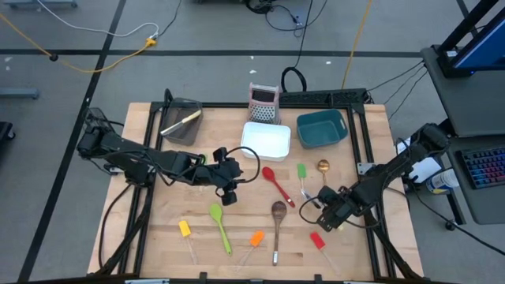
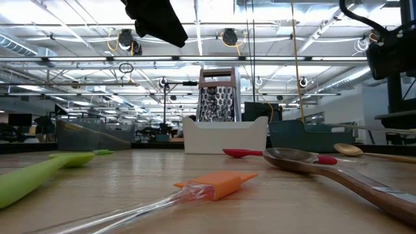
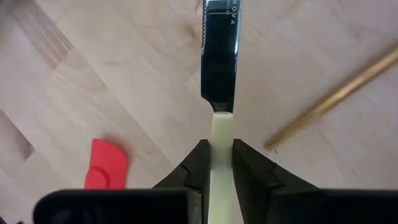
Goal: Pick & Place Kitchen Items
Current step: Put the yellow knife into the black bin
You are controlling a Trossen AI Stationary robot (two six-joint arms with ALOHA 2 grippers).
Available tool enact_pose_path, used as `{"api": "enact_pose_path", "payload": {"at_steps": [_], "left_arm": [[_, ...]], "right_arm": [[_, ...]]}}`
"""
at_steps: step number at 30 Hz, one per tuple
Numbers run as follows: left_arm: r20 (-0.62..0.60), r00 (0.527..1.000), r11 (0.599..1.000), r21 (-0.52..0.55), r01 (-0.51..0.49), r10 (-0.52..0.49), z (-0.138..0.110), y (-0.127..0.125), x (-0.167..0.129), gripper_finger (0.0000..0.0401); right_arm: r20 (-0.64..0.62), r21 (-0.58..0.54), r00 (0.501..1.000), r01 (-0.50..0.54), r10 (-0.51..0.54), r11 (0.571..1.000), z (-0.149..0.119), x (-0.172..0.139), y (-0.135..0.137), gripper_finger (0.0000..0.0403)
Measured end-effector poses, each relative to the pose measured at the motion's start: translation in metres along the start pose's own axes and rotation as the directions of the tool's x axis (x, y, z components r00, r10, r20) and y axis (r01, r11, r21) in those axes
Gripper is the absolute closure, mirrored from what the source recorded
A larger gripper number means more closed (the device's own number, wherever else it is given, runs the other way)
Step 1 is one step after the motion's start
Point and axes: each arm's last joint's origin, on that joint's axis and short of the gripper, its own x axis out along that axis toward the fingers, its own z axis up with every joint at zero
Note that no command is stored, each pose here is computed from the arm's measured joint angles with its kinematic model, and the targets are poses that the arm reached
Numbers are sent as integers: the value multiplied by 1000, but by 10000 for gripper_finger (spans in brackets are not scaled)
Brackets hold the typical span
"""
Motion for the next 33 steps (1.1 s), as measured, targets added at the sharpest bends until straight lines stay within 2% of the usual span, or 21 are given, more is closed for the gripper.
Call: {"api": "enact_pose_path", "payload": {"at_steps": [12,20,33], "left_arm": [[1,1000,1000,-3,-1,1,0,0,0,270],[1,1000,1000,-10,-1,1,0,0,0,270],[2,1000,1000,-11,-2,2,0,0,0,270]], "right_arm": [[74,-161,986,-137,151,977,23,-4,9,362],[125,-277,972,-158,199,948,41,-5,10,362],[235,-463,927,-160,294,872,70,-9,11,362]]}}
